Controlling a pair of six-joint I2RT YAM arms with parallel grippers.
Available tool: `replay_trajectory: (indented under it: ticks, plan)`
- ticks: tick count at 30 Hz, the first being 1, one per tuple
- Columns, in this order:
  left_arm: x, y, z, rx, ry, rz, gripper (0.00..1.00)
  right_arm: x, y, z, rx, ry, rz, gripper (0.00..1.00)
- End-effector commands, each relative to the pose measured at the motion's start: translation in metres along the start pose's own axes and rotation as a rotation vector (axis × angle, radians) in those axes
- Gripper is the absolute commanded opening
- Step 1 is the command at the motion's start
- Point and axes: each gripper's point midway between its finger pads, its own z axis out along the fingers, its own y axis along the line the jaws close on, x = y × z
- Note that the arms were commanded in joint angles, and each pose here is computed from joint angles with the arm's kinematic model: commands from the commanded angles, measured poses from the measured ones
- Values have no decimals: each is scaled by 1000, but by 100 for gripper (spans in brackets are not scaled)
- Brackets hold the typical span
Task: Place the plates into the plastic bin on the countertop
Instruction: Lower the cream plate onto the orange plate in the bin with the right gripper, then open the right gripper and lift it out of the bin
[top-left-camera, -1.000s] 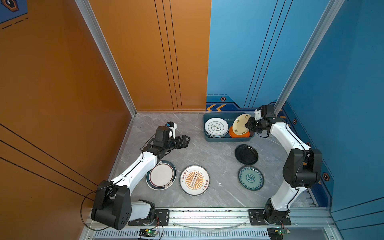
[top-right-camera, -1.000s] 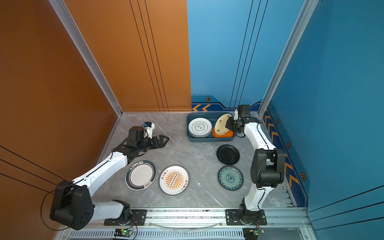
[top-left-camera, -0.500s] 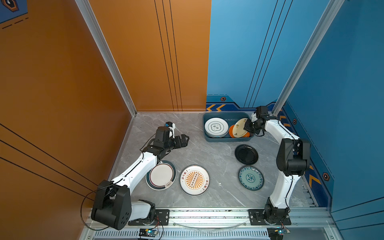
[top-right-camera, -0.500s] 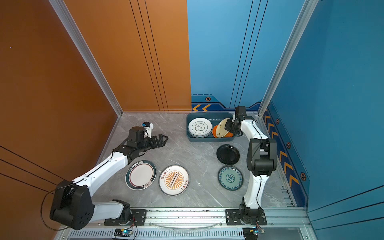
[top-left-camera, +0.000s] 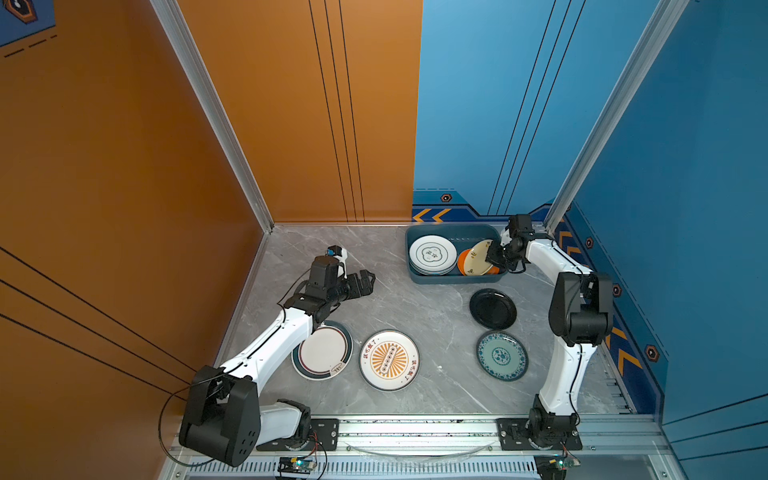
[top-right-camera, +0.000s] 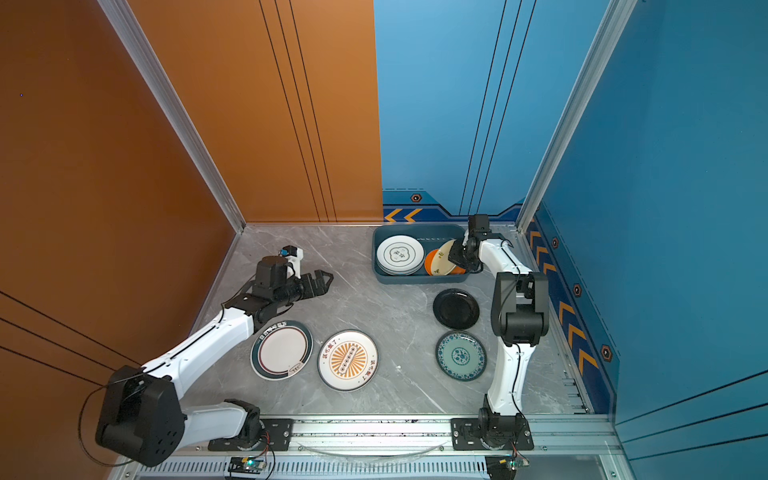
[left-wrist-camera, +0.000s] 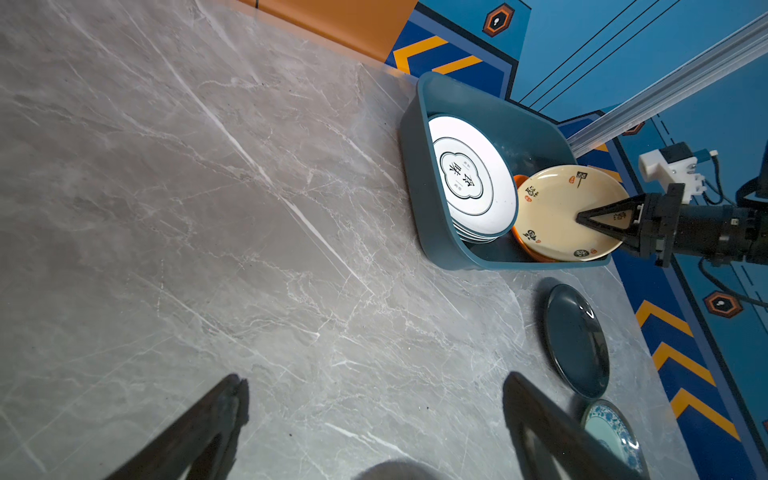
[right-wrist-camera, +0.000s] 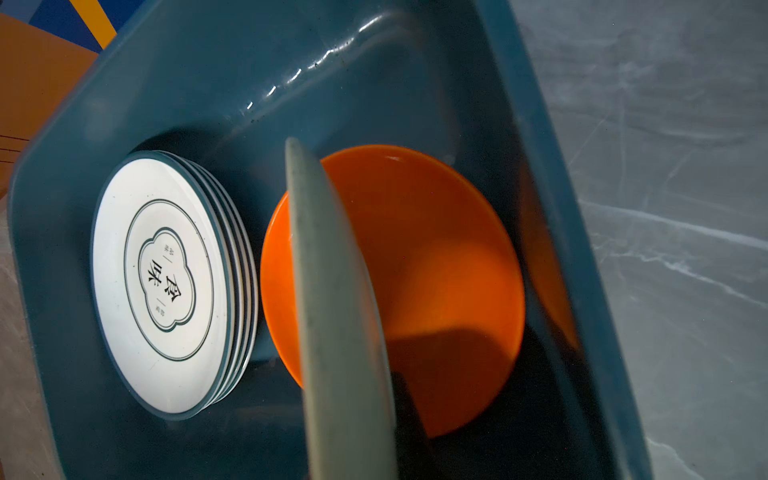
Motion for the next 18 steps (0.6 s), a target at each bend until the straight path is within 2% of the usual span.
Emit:
replay_trajectory:
  ticks: [1, 11, 18]
  plan:
    - [5, 0, -2, 3, 3, 51, 98, 3, -12, 2, 46, 16, -1, 13]
    - [13, 13, 4, 20, 4, -26, 98, 6, -19, 0, 72, 13, -1, 28]
    - [12, 10, 2, 40, 0, -25, 98, 5, -24, -8, 105, -1, -9, 32]
